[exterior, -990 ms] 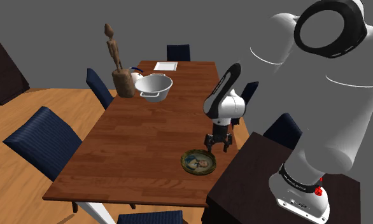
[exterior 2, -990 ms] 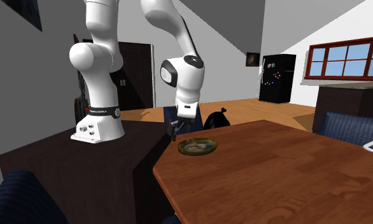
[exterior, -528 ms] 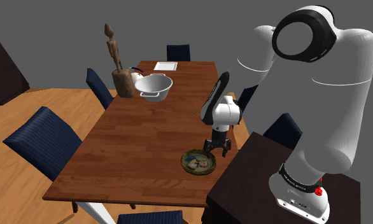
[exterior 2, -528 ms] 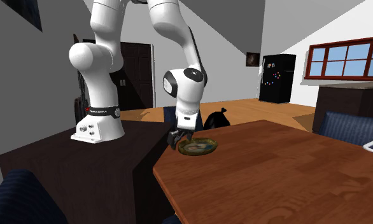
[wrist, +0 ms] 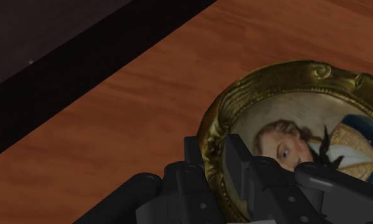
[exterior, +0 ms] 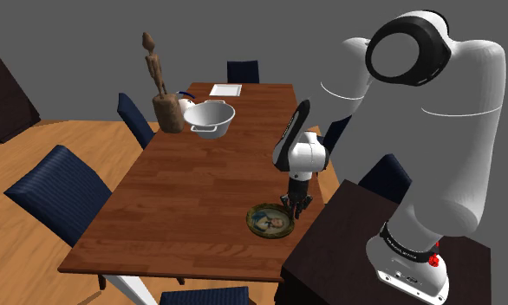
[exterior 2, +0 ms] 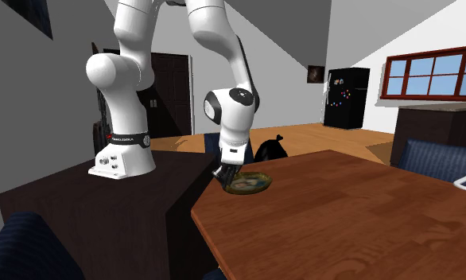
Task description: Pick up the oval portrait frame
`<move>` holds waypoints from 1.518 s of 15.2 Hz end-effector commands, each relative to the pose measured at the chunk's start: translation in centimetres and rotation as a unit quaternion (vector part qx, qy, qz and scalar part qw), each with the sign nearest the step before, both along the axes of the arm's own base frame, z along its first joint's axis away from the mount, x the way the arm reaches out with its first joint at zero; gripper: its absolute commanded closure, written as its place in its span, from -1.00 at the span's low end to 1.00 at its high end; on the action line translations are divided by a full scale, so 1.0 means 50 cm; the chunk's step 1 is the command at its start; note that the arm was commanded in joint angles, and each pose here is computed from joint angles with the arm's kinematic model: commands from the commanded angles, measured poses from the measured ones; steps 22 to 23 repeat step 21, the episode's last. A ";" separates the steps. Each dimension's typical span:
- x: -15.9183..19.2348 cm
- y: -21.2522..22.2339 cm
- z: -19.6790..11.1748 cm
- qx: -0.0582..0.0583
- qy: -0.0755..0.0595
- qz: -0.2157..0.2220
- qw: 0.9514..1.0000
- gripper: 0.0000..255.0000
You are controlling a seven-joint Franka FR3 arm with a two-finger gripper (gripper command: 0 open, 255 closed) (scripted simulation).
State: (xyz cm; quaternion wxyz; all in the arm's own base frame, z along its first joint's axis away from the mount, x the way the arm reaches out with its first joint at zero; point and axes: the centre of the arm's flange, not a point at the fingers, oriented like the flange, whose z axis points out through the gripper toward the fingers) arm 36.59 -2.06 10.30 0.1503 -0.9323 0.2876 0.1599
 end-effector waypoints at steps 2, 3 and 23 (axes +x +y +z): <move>0.000 0.000 0.000 0.000 0.000 0.000 1.000 1.00; 0.000 0.000 0.000 0.000 0.000 0.000 1.000 1.00; 0.002 0.000 0.160 0.000 0.000 0.000 1.000 1.00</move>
